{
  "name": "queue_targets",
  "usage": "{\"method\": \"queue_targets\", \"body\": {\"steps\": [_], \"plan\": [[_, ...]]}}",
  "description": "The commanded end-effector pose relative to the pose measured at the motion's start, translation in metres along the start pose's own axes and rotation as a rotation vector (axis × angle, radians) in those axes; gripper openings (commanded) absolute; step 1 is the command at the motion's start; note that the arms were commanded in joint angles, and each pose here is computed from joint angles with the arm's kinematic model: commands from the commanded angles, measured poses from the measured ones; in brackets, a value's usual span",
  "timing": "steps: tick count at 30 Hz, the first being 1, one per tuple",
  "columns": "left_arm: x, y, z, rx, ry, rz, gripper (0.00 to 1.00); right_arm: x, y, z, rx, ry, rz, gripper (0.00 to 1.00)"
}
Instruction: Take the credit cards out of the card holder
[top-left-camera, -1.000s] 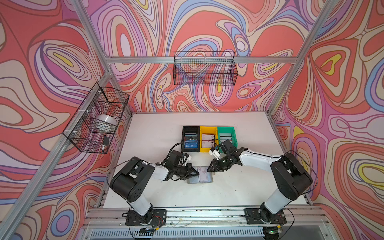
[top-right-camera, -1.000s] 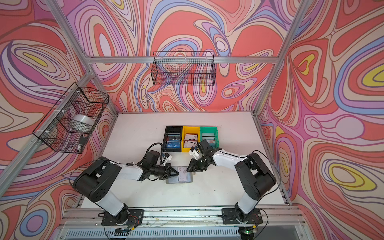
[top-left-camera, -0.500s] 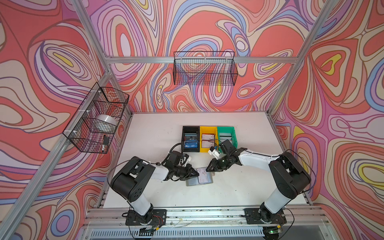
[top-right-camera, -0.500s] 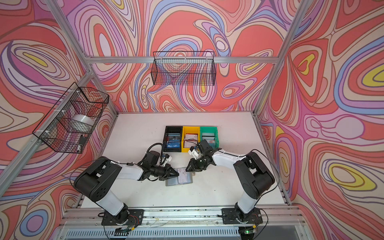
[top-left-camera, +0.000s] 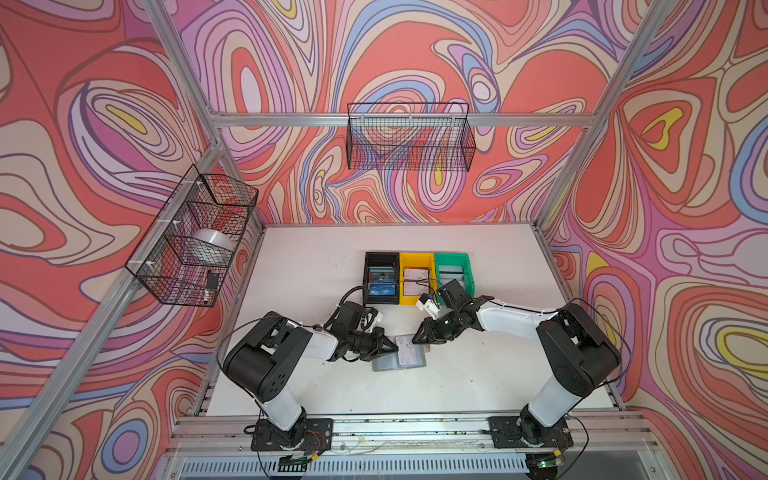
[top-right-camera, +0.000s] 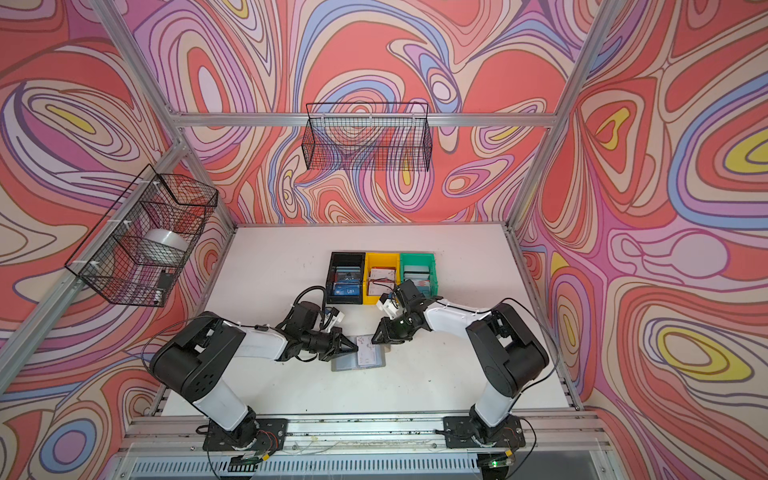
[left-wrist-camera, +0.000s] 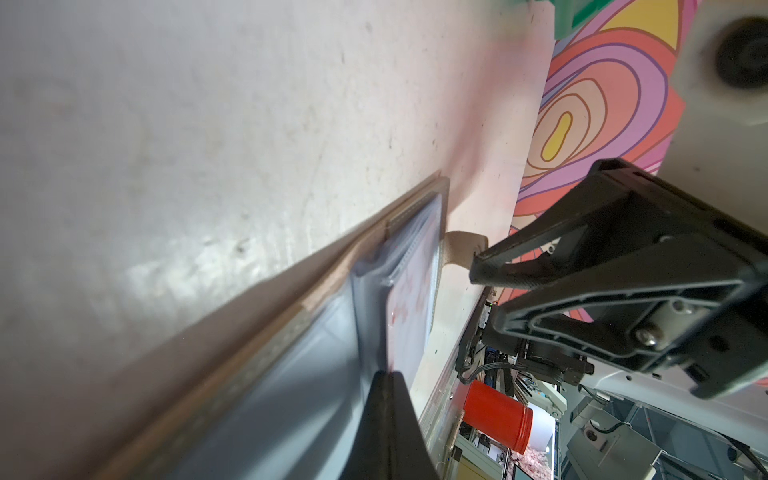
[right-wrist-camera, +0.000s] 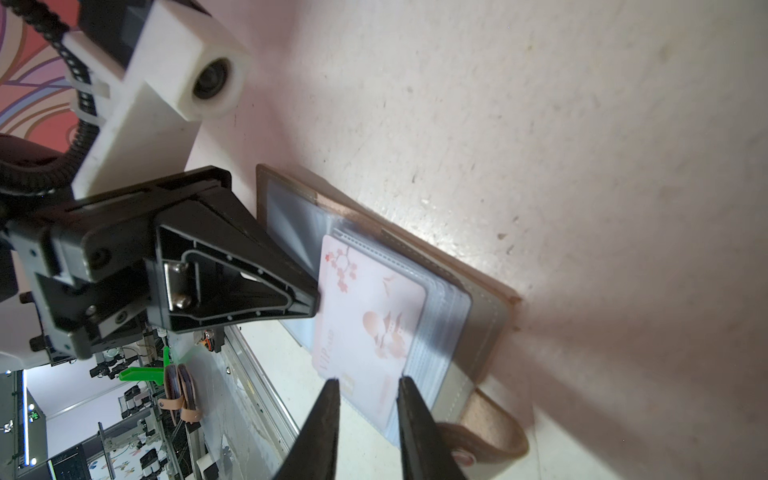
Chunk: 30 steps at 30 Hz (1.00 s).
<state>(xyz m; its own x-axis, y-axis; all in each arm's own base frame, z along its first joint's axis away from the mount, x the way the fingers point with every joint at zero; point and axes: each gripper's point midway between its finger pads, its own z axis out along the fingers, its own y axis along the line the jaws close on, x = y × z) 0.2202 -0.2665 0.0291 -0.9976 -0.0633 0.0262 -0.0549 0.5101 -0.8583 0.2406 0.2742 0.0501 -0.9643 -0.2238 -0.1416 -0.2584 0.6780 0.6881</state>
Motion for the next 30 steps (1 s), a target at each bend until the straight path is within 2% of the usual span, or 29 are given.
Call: {"method": "queue_targets", "body": {"steps": [1,25,30], "plan": [[0.0,-0.003,-0.003,0.014,-0.001,0.008,0.01,0.005,-0.008,0.005,0.005,0.018,0.015,0.28],[0.008,0.009,-0.032,-0.04,-0.006,0.007,0.0,0.007,-0.008,0.005,0.006,0.024,0.013,0.28],[0.002,0.002,-0.038,-0.038,-0.032,0.028,0.0,0.005,-0.006,0.006,-0.005,0.02,0.011,0.28]]}}
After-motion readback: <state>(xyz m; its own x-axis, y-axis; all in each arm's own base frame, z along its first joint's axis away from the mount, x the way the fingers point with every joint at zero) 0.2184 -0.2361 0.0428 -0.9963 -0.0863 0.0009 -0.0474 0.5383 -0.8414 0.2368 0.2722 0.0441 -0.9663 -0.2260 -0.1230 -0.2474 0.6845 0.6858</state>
